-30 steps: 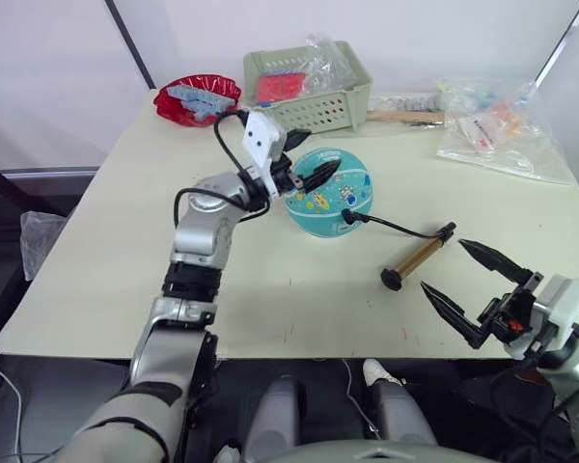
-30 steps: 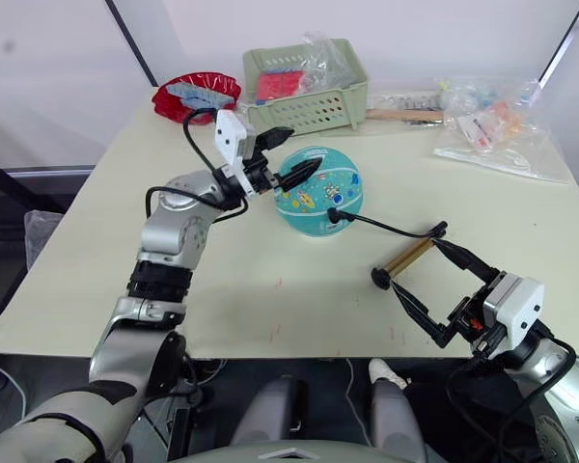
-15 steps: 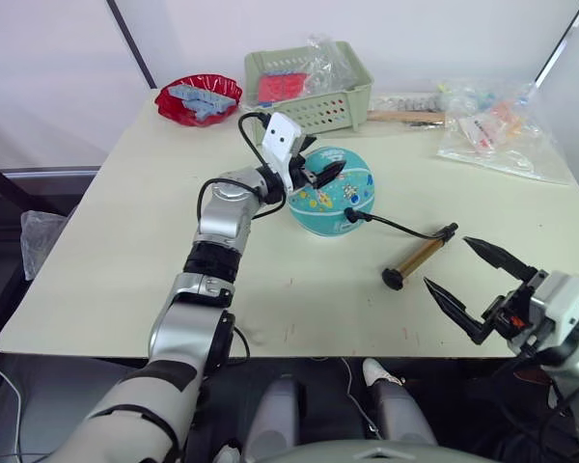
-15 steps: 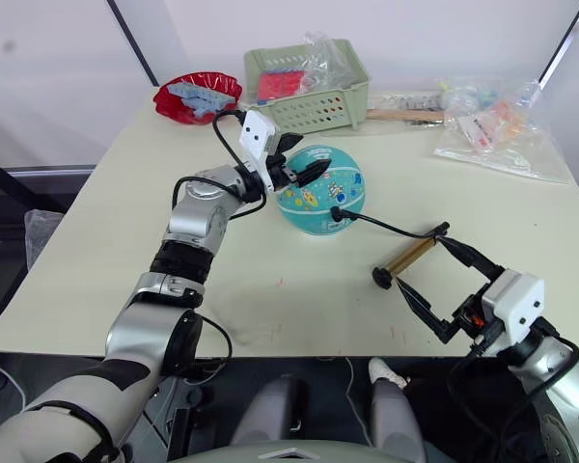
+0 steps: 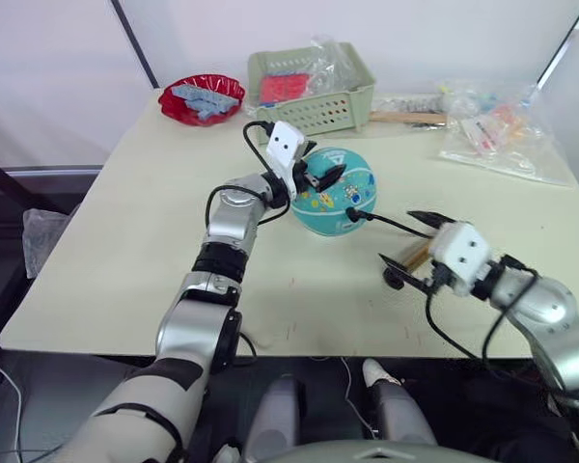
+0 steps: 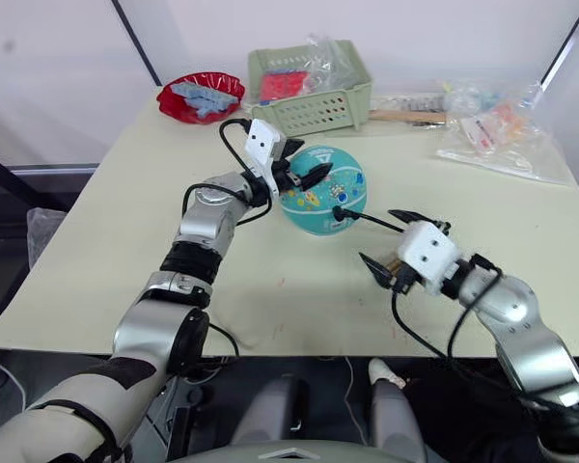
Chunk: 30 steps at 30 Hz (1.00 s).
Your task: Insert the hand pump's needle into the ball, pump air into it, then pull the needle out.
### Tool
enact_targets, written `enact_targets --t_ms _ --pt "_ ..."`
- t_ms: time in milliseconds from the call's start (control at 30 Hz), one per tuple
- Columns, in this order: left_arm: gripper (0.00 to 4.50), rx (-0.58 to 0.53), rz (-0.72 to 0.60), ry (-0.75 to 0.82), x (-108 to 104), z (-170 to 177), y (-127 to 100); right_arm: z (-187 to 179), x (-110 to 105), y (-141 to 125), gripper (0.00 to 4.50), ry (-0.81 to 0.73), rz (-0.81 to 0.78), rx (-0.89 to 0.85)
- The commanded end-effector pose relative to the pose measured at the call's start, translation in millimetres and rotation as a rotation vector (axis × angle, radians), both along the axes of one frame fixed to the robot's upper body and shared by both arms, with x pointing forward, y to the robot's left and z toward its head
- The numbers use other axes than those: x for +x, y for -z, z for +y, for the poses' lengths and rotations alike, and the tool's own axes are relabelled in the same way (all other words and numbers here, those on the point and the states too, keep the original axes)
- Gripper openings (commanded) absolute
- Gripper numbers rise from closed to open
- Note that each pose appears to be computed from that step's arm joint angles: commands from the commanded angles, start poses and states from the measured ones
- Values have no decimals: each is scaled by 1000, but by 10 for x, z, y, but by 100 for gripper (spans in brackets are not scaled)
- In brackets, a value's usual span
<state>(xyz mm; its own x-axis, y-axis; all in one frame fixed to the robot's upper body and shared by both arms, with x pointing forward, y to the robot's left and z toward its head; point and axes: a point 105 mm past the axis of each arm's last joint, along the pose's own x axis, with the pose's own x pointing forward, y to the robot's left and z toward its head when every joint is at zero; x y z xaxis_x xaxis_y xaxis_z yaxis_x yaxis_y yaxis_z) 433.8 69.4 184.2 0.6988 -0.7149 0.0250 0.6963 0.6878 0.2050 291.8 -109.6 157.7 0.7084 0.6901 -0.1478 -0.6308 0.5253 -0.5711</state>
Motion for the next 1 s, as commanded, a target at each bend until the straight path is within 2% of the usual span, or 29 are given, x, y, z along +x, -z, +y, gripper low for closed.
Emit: enact_targets --t_ms 33,233,333,600,667,767,800,833,867,900,933,967,1000 --pt "450 36 50 -11 8 -31 189 58 165 40 442 28 -33 -140" --pt "450 24 60 -23 10 -48 237 276 345 12 442 8 -108 -253" --pt "450 21 68 -29 2 -47 284 412 438 -82 442 13 -185 -277" --pt "450 14 77 -36 -11 -49 336 494 531 -75 442 14 -256 -370" --pt "450 13 81 -41 -11 -42 352 491 538 -79 392 11 -266 -382" --pt "450 10 86 -44 -13 -37 368 468 537 -51 283 3 -269 -407" --pt "450 9 88 -44 -14 -37 371 460 534 -35 217 0 -268 -416" --pt "450 6 90 -44 -15 -39 374 457 529 -21 179 -2 -267 -418" --pt "450 5 91 -44 -16 -42 378 465 523 -17 113 -5 -267 -414" --pt "450 3 93 -45 -16 -45 380 476 519 -18 84 -7 -268 -408" --pt "450 2 94 -45 -15 -46 382 484 517 -20 31 -9 -269 -404" --pt "450 0 95 -46 -14 -46 383 492 517 -25 6 -10 -271 -400" --pt "450 -5 98 -54 -8 -44 388 496 518 -33 7 -9 -274 -396"
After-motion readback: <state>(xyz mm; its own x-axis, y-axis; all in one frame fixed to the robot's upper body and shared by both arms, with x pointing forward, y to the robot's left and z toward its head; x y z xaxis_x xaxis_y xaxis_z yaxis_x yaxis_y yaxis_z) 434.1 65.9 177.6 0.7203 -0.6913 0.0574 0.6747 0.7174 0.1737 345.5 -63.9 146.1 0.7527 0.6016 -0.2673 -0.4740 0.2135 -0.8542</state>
